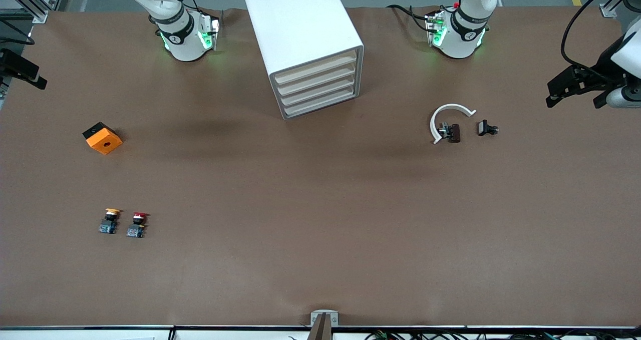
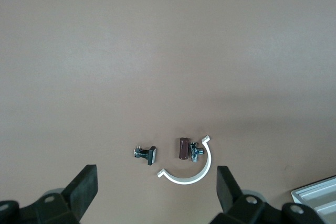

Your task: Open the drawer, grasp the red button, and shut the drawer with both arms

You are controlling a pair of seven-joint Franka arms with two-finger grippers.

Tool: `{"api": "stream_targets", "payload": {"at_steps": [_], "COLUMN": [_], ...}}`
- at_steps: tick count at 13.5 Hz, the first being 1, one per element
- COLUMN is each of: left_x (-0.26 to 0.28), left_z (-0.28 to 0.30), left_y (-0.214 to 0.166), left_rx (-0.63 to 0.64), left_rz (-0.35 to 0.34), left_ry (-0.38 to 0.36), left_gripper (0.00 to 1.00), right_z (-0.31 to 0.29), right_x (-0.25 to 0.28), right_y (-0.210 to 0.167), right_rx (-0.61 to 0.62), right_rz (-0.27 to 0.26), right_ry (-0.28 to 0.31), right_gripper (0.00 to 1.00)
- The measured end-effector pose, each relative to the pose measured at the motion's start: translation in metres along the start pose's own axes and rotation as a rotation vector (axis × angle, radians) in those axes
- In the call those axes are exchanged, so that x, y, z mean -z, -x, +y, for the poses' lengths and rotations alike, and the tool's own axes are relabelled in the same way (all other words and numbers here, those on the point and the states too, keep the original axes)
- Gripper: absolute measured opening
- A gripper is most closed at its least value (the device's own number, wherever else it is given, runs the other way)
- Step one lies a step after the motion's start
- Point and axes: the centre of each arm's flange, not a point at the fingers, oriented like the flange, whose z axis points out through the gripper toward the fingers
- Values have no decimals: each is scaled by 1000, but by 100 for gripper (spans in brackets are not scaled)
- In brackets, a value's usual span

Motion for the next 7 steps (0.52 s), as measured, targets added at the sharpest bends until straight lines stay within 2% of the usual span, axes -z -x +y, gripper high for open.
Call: {"api": "stream_targets", "payload": {"at_steps": [3,7], "left_x": [-7,-7], "left_z": [0,1], "left_y": [1,8], "left_rx": [0,0], "left_rz": [38,46], "left_ry": [-1,-4], "left_gripper": [100,100], "right_z": [0,0], "right_x": [1,0], "right_y": [0,0], "right_rx": [2,4], "right_rz": [9,8], "right_ry": [1,0], "right_gripper": [100,100]}}
